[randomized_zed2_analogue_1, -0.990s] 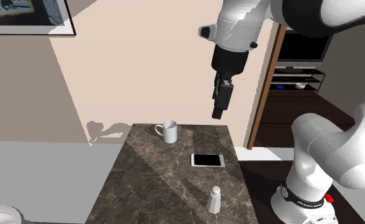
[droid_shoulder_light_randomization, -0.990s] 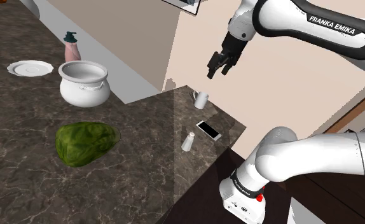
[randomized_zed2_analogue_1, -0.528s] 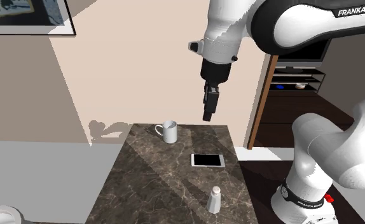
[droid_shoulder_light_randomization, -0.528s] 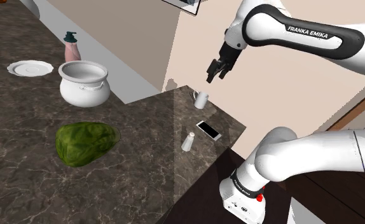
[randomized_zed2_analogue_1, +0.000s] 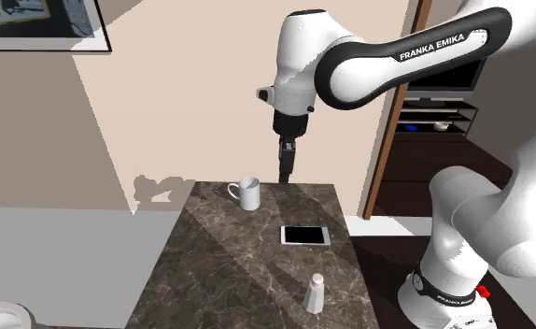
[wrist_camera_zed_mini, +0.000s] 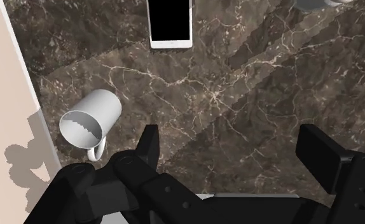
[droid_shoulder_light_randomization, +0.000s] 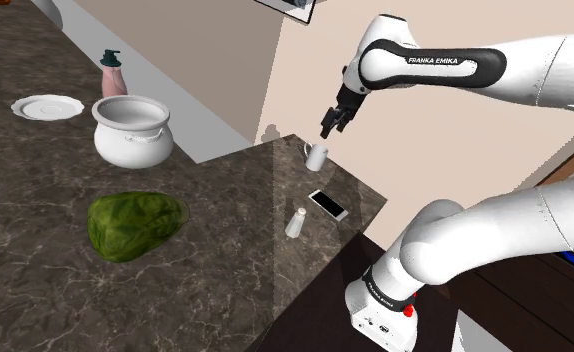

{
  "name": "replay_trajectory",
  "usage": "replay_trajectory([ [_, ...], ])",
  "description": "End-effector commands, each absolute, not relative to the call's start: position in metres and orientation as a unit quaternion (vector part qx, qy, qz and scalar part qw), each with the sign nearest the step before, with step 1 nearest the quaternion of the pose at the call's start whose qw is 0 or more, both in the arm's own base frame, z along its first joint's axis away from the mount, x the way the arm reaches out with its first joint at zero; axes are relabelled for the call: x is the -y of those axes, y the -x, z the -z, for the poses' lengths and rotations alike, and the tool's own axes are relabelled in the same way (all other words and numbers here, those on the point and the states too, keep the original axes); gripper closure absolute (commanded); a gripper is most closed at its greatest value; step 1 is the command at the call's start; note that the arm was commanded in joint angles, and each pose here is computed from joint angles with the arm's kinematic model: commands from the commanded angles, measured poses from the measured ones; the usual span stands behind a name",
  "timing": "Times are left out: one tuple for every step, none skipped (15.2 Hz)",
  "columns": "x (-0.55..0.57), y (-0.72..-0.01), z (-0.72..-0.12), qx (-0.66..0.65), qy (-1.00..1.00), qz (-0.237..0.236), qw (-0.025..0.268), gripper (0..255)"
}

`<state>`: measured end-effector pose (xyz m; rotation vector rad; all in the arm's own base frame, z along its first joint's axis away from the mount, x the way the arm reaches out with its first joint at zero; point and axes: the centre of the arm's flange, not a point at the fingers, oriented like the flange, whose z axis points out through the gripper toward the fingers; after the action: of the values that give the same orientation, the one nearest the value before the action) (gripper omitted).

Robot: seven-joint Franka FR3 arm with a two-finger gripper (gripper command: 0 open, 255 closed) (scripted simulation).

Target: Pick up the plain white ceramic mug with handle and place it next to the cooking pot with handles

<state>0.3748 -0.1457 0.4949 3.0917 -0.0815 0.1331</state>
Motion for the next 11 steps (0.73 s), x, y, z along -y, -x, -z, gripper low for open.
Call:
replay_trajectory([
  [0.168,-0.381,-0.478,0.018,-0.999,-0.041,0.021,0],
  [0.178,-0.386,-0.47,0.014,-0.999,-0.04,0.02,0],
  [0.187,-0.391,-0.461,0.01,-0.999,-0.039,0.019,0],
  [0.197,-0.396,-0.453,0.006,-0.999,-0.038,0.018,0],
  [0.206,-0.401,-0.444,0.002,-0.999,-0.037,0.017,0],
  [0.215,-0.406,-0.436,-0.001,-0.999,-0.036,0.016,0],
  [0.225,-0.411,-0.427,-0.005,-0.999,-0.035,0.014,0],
  [0.234,-0.416,-0.419,-0.009,-0.999,-0.034,0.013,0],
  [0.243,-0.421,-0.41,-0.013,-0.999,-0.033,0.012,0],
  [0.252,-0.426,-0.401,-0.017,-0.999,-0.031,0.011,0],
  [0.261,-0.431,-0.393,-0.021,-0.999,-0.03,0.01,0],
])
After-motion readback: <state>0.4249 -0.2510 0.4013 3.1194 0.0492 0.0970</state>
